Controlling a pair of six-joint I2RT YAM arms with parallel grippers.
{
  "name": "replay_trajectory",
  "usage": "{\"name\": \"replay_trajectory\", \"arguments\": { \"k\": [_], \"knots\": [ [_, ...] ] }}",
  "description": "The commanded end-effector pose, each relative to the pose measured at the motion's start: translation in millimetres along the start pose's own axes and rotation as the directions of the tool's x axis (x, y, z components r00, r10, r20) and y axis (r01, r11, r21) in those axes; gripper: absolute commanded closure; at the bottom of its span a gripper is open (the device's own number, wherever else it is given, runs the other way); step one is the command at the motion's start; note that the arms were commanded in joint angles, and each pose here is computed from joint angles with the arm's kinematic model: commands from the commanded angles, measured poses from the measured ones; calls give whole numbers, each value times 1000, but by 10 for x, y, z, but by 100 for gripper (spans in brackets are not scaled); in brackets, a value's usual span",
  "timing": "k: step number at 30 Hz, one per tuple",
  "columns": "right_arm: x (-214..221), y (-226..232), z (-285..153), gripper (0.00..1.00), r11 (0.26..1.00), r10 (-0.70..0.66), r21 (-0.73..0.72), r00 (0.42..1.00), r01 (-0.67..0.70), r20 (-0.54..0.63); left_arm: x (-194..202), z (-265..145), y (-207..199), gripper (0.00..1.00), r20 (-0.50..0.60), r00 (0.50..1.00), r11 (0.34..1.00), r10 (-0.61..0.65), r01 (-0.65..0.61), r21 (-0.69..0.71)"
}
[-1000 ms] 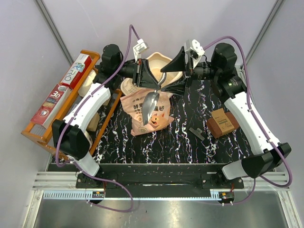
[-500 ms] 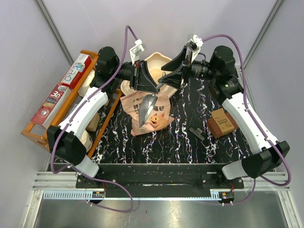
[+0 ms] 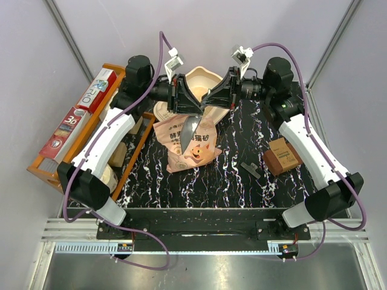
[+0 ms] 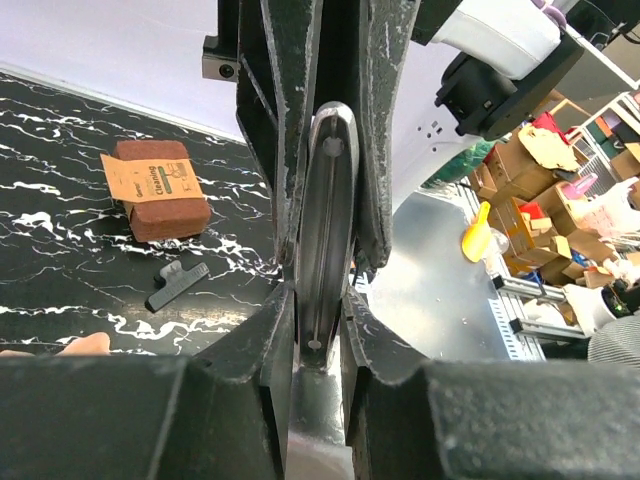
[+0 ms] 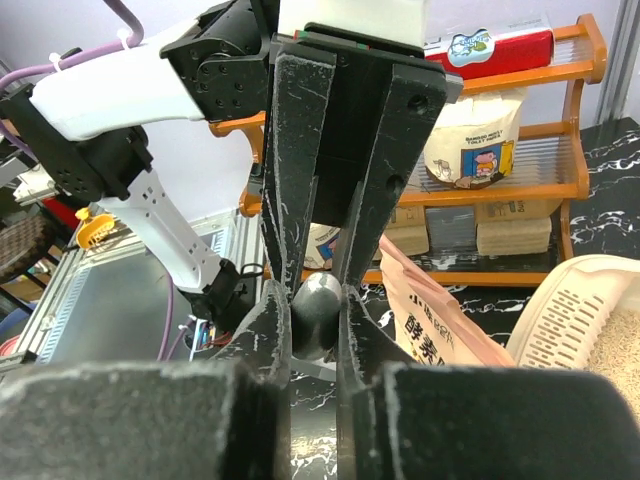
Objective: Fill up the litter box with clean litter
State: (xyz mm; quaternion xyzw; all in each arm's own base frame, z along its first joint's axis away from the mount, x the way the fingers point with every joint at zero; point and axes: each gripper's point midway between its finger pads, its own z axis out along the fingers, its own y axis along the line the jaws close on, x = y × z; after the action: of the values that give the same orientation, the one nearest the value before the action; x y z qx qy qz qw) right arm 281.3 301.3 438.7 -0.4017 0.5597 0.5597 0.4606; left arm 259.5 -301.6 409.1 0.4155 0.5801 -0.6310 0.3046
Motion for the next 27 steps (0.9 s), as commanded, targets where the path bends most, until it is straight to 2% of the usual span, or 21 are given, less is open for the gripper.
{"name": "replay_trajectory", "arguments": {
  "k": [1, 2, 3, 4, 5, 6, 8, 9, 10, 11, 12, 13, 14, 15, 17, 18, 19, 20, 22, 27],
  "knots": [
    [-24, -22, 9, 100, 1000, -19, -2, 1000, 19, 3, -161, -21, 14, 100, 28, 995, 991, 92, -89, -96],
    [-42, -37, 4, 100, 1000, -24, 9, 1000, 24, 8, -154, -25, 45, 94, 28, 997, 990, 78, -75, -116],
    [-71, -47, 0, 100, 999, -28, 18, 1000, 27, 14, -156, -41, 86, 80, 22, 993, 984, 113, -108, -140],
    [-84, -119, -17, 100, 998, -9, 70, 1000, 7, 19, -164, -64, 153, 58, 20, 991, 973, 132, -125, -192],
    [-149, -170, -46, 100, 994, -13, 109, 999, 9, 35, -129, -93, 144, 53, 1, 992, 968, 128, -125, -215],
    [-211, -227, -69, 100, 988, -12, 157, 998, 3, 54, -146, -134, 129, 49, -24, 974, 944, 224, -223, -244],
    [-388, -423, -169, 100, 954, -21, 300, 993, -15, 117, -138, -246, 300, 44, -55, 955, 877, 290, -288, -384],
    [-445, -473, -199, 100, 939, -22, 342, 990, -27, 140, -220, -338, 221, 41, -73, 918, 811, 390, -380, -445],
    [-545, -574, -277, 100, 905, -40, 423, 983, -41, 181, -302, -496, 370, 38, -88, 897, 709, 433, -399, -582],
    [-587, -620, -315, 100, 887, -26, 455, 977, -75, 212, -232, -513, 525, 31, -94, 868, 642, 488, -430, -635],
    [-646, -698, -373, 100, 855, -25, 507, 968, -109, 250, -347, -628, 355, 29, -128, 790, 529, 600, -511, -677],
    [-658, -736, -394, 100, 840, -11, 525, 963, -137, 269, -370, -759, 433, 27, -177, 756, 411, 630, -518, -750],
    [-686, -749, -415, 100, 828, 16, 532, 955, -179, 297, -220, -627, 455, 26, -220, 710, 366, 669, -572, -734],
    [-695, -806, -437, 100, 807, 26, 553, 948, -207, 318, -259, -728, 409, 26, -322, 621, 220, 715, -636, -739],
    [-693, -838, -450, 100, 785, 70, 559, 935, -266, 347, -110, -590, 415, 26, -387, 534, 129, 752, -695, -708],
    [-674, -873, -448, 100, 777, 81, 564, 933, -279, 350, -159, -690, 427, 27, -458, 481, 13, 748, -700, -714],
    [-667, -876, -451, 100, 771, 95, 564, 929, -295, 357, -241, -648, 357, 27, -458, 432, -40, 777, -692, -721],
    [-648, -891, -454, 100, 766, 102, 566, 928, -303, 359, -191, -660, 409, 27, -485, 417, -73, 769, -696, -714],
    [-624, -922, -473, 100, 754, 114, 573, 923, -322, 368, -298, -680, 390, 28, -519, 346, -164, 782, -688, -707],
    [-627, -924, -489, 100, 747, 121, 574, 918, -335, 378, -353, -636, 545, 30, -585, 282, -257, 760, -697, -670]
  ]
}}
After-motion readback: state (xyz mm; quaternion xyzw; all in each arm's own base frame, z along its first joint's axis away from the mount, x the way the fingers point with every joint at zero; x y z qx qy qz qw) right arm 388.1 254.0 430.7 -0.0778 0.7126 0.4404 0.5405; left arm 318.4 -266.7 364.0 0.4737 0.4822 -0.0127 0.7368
